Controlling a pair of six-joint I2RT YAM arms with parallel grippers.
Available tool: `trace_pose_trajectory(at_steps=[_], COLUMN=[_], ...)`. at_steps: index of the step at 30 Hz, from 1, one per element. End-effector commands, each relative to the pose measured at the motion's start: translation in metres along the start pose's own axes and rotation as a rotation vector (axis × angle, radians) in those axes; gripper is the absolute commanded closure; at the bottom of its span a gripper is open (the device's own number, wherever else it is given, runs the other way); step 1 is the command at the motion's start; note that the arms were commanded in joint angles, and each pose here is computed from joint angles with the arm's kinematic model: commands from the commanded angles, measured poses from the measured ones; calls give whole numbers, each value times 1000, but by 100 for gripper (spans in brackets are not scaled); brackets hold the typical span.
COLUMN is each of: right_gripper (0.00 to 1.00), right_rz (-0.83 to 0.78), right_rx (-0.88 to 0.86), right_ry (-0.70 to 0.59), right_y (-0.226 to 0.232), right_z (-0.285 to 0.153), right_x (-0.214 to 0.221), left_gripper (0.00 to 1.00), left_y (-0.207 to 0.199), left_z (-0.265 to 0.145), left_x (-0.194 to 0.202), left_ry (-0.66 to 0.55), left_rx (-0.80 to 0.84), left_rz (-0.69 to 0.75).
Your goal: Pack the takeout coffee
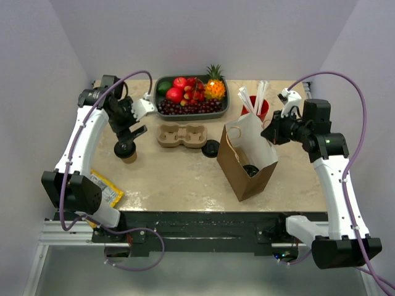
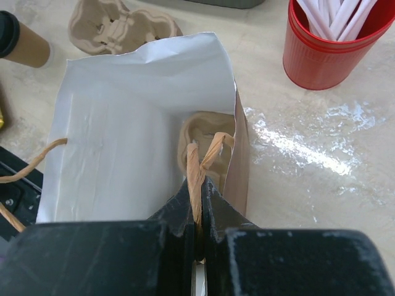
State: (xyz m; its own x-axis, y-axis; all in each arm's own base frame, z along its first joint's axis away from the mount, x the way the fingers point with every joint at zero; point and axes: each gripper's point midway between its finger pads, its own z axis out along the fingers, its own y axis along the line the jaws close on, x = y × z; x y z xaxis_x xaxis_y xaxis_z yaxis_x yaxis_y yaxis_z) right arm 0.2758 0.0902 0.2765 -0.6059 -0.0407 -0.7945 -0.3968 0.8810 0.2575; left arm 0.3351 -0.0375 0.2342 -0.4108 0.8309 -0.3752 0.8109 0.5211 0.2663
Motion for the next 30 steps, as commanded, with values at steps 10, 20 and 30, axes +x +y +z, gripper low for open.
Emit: trace_pose_trajectory(at_steps=[10, 20, 30], right_gripper=[100, 100, 100], right_rz=[17, 30, 28], right_rx=[-38, -43, -38], right_ry=[-56, -62, -57], right_y=[7, 11, 12], right_z=[0, -5, -7], right_x=[-14, -10, -7], left_gripper=[0, 0, 0], left_y=[-11, -10, -16], left_z=[28, 59, 72], left_x=[56, 51, 66], left_ry=[85, 55, 110], left_rx=[177, 273, 322], left_rz=[223, 264, 282])
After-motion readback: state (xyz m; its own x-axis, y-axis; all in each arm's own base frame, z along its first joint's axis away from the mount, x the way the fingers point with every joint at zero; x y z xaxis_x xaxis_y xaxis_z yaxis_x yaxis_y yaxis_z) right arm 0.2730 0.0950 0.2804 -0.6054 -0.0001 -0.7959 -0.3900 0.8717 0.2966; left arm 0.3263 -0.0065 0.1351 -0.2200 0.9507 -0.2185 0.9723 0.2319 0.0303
